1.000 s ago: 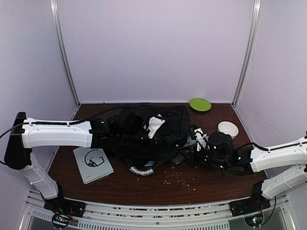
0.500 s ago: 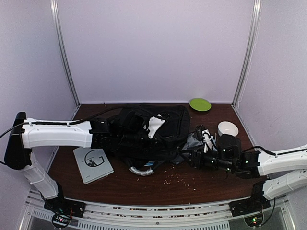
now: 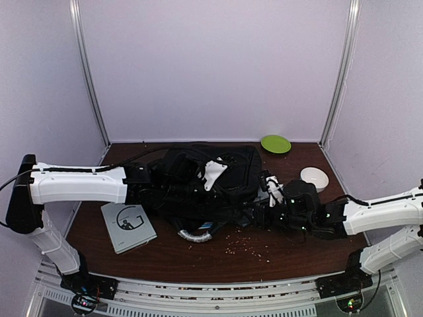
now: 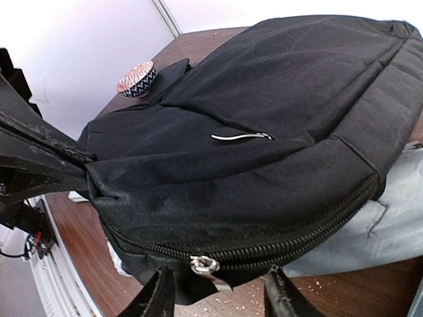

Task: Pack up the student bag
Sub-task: Unzip the student bag at the center of the board.

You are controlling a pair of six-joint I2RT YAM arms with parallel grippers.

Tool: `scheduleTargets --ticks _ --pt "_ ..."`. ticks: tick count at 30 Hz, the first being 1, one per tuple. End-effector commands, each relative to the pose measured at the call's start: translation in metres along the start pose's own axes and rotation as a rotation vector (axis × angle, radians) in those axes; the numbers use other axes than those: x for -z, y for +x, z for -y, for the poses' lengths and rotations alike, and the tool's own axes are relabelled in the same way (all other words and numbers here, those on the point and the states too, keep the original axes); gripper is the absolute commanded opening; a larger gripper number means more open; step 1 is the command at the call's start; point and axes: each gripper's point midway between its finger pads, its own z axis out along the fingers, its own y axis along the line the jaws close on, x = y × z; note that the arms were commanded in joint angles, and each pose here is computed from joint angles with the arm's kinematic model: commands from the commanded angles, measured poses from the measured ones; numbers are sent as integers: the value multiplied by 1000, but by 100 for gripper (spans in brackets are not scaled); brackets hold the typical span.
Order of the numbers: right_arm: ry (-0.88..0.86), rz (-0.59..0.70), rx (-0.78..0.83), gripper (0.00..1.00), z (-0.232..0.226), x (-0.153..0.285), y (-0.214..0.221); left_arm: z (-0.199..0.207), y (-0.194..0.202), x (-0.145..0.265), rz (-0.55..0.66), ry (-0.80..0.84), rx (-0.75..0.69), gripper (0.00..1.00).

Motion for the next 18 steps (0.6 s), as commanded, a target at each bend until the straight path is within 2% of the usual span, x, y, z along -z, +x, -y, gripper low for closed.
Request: scheduleTargets --ticks 1,10,18 --pt "-19 22 -24 39 -12 -6 -14 8 -57 26 173 35 11 0" --pt "-101 -6 -21 21 -24 -6 -6 4 -57 28 180 16 8 0" --pt "-145 -40 -23 11 -27 -2 7 3 -56 26 177 7 4 0"
